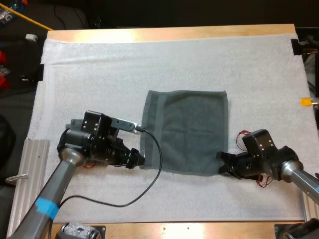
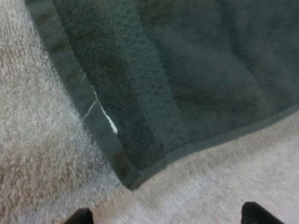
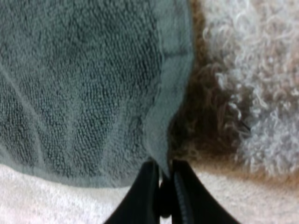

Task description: Pick towel from pile, fold and stack

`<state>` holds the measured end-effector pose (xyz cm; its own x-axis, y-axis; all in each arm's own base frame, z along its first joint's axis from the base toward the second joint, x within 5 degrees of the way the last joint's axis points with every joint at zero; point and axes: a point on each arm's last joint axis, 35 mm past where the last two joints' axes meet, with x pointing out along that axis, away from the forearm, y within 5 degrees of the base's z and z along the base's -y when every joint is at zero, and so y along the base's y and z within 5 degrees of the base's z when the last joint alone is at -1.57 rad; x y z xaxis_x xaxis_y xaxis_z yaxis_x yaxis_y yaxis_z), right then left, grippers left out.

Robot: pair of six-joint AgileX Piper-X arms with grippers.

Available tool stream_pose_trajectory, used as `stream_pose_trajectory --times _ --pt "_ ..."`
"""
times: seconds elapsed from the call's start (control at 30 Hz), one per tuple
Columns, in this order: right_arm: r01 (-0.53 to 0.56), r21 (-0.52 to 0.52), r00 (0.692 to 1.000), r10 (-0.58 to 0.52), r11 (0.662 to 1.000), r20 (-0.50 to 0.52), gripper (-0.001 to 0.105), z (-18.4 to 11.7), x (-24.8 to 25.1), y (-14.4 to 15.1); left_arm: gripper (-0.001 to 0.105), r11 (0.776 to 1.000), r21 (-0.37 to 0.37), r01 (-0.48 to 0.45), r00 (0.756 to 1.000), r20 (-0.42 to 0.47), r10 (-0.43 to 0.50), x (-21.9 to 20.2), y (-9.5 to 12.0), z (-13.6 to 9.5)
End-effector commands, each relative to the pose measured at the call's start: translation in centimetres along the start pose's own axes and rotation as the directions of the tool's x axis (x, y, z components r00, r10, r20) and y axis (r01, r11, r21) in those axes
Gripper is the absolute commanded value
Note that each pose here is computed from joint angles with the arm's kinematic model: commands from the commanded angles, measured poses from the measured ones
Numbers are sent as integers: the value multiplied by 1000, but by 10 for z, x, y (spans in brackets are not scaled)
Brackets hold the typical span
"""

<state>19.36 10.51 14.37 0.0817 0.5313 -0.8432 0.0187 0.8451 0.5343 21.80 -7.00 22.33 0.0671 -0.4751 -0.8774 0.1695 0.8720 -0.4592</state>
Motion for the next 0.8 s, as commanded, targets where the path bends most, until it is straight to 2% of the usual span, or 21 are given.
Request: stream_pose_trajectory --times 0.0,0.3,0.6,0.77 --pt "0 -14 1000 0 1000 2 0 -1 -2 1 61 1000 4 8 1000 -1 -8 5 2 4" --pt "0 -14 1000 0 1000 2 0 -1 -2 1 61 995 -63 79 989 -119 -86 49 19 19" --pt "0 -14 1000 0 1000 2 0 -1 -2 1 61 990 -128 63 973 -214 -90 84 36 22" --pt "0 -14 1000 0 1000 2 0 -1 -2 1 61 973 -173 154 954 -230 -191 93 37 22"
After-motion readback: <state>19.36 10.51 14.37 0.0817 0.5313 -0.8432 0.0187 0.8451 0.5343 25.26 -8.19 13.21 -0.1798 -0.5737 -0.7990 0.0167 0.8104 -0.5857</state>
